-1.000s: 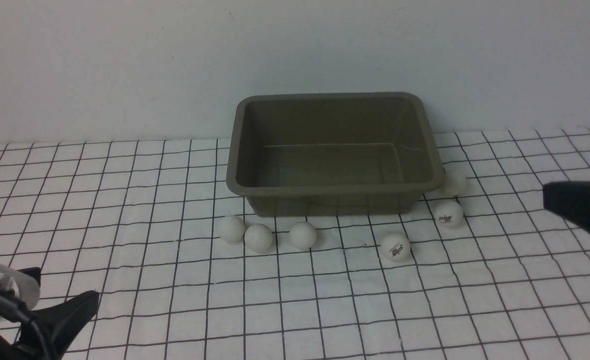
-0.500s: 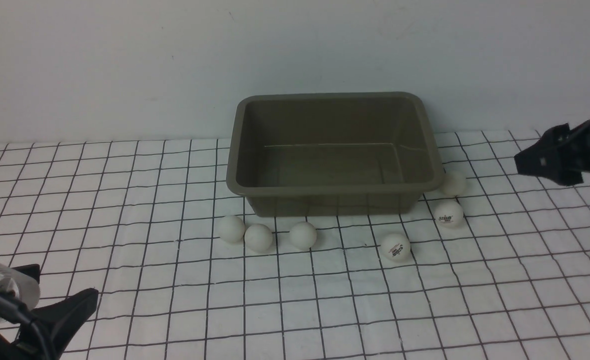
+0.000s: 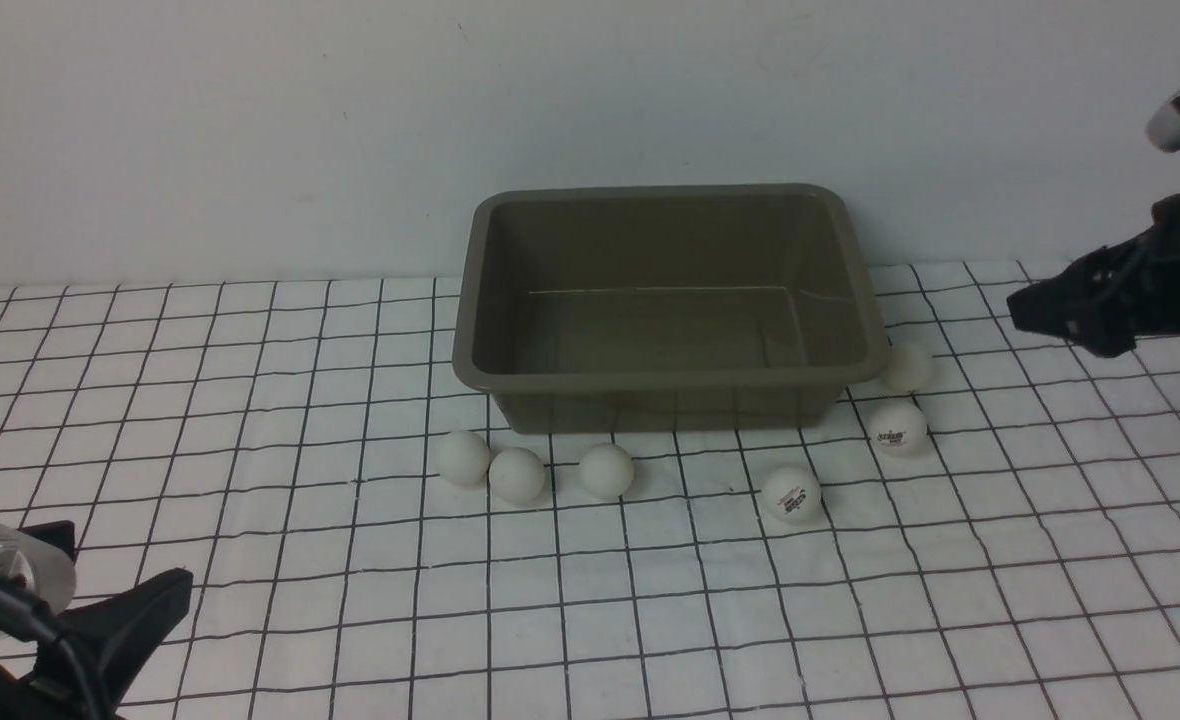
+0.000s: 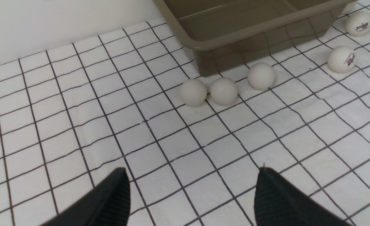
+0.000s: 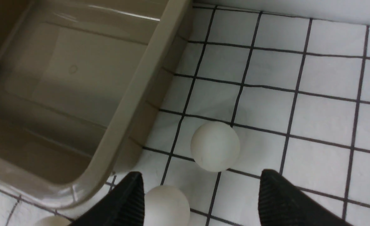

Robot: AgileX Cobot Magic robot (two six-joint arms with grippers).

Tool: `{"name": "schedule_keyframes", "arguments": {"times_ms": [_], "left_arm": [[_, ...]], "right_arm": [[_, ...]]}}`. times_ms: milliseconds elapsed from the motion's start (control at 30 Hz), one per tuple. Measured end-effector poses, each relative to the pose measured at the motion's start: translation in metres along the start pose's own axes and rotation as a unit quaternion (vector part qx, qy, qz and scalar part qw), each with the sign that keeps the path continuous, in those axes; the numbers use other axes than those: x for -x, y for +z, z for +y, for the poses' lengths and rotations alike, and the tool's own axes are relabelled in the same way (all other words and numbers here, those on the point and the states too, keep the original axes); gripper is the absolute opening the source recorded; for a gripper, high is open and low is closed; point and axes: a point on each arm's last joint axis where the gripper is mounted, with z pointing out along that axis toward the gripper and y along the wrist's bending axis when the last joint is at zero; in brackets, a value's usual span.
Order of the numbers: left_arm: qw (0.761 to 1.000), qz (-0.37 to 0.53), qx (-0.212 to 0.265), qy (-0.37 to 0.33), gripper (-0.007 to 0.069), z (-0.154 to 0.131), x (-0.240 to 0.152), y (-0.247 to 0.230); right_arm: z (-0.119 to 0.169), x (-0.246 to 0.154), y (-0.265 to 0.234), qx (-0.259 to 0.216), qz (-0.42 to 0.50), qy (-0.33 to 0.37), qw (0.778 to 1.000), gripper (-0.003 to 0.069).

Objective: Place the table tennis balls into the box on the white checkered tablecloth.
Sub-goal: 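Reach for and grasp a ping pong ball on the table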

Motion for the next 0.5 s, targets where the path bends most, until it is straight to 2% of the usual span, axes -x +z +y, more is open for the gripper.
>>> {"name": "schedule_keyframes", "arguments": {"times_ms": [200,500], "left_arm": [[1.0,0.003,-0.001,-0.001,0.048,0.0,-0.002,0.001],[1.0,0.004,-0.001,-0.001,0.0482,0.0,-0.002,0.001]], "right_arm": [[-0.015,0.015,0.02,0.009,0.021,0.04,0.999,0.0442],[-0.012,0.022,0.039,0.011,0.036,0.021,0.999,0.0442]]}}
